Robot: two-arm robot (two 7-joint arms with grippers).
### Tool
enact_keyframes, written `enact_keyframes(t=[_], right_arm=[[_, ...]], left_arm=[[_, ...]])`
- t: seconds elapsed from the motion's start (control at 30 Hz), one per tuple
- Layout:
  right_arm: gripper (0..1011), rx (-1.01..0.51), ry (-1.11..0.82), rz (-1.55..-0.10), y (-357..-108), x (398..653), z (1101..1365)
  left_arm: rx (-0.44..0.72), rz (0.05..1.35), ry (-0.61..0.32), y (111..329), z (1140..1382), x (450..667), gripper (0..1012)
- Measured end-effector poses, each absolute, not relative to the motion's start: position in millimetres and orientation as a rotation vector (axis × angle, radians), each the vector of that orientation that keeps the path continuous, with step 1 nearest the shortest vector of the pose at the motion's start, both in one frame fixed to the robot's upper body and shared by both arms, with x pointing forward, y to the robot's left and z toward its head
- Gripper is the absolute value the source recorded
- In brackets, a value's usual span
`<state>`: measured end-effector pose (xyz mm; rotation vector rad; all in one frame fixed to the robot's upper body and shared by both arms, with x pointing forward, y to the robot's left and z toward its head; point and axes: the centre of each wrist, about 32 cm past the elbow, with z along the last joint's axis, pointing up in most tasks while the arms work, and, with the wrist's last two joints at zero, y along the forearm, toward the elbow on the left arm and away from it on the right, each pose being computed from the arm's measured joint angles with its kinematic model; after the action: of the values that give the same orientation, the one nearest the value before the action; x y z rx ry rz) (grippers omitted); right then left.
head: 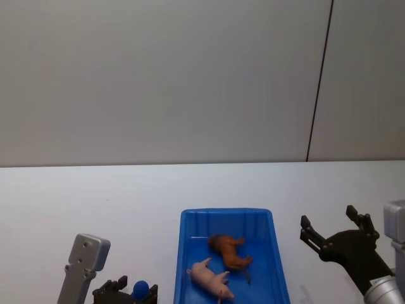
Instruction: Pick up the two dolls from the table and place them into the box.
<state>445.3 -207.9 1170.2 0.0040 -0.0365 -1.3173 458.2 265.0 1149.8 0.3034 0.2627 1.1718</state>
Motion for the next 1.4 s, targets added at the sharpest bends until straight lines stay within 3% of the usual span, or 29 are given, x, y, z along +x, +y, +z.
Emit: enact_keyframes(t=[0.1,0.5,1.4], right_arm=[[1001,0.004,-0.037,-1.317,-207.9,445.3,1170.2],[1001,0.004,-0.037,-1.317,-207.9,445.4,1170.3],[1001,0.004,-0.037,-1.317,-207.9,445.4,1170.2]], left_arm=[[0.307,1.164,0.263,265.0,1148.7,458.7,659],[0.308,1.153,0.237,264.0,1148.4,459.9,302],[0.179,1.074,0.051,256.1,1186.1,467.9,165]])
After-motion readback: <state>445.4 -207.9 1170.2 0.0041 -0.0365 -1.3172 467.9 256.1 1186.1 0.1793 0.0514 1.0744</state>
